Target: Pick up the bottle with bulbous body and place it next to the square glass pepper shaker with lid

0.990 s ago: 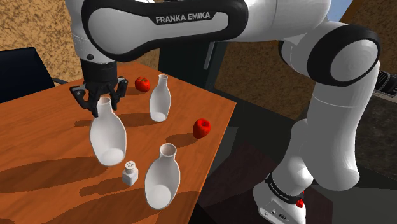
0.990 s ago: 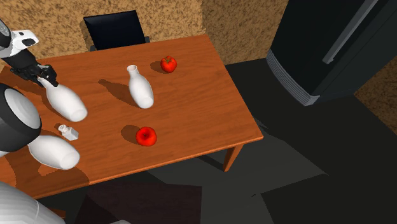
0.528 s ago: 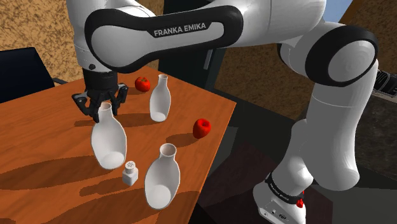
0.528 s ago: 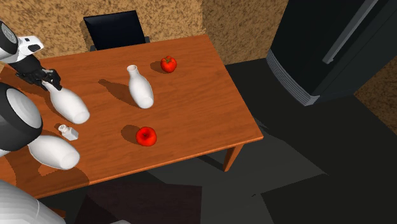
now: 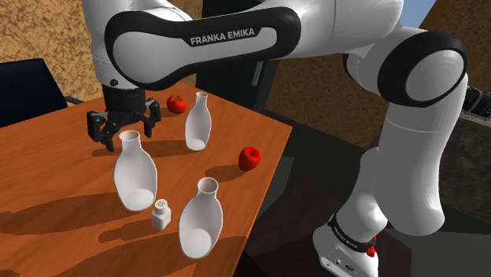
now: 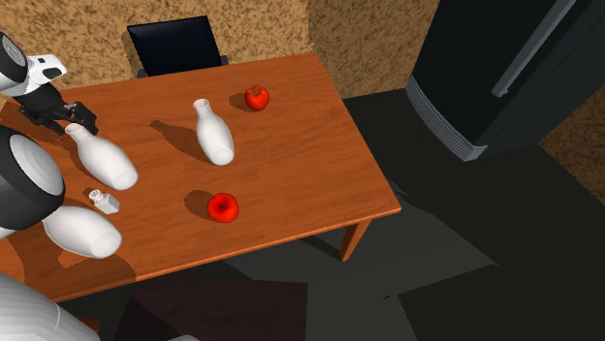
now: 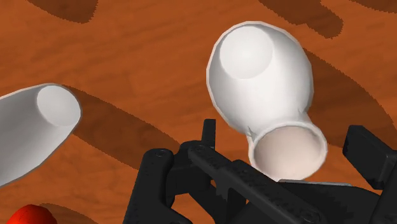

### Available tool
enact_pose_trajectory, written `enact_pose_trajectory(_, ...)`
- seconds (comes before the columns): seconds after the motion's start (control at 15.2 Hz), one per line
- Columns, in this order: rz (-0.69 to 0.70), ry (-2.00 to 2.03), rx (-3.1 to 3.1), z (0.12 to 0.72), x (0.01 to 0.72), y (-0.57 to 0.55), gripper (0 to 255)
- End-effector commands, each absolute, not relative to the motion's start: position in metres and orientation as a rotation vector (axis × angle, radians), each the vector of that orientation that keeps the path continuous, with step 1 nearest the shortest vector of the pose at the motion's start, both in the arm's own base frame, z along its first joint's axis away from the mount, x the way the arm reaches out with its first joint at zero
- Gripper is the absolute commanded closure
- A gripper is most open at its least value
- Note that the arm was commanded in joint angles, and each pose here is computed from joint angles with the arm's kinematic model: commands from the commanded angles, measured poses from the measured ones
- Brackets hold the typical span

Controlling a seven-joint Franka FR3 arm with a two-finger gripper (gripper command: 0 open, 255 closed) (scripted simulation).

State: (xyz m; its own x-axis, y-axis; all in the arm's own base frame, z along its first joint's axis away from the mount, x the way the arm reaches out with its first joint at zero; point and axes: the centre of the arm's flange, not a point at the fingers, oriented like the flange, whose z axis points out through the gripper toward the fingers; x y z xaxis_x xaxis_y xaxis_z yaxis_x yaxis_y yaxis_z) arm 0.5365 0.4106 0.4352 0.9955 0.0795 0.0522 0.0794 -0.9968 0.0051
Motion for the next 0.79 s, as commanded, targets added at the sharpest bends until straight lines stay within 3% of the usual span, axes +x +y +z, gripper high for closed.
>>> enact_pose_trajectory(0.0,0.082,0.125,3.135,0.435,0.536,0.411,0)
enact_pose_trajectory(0.26,0.082,0.125,3.135,0.485,0.534,0.411,0)
enact_pose_trajectory(0.73,0.082,0.125,3.135,0.485,0.534,0.411,0)
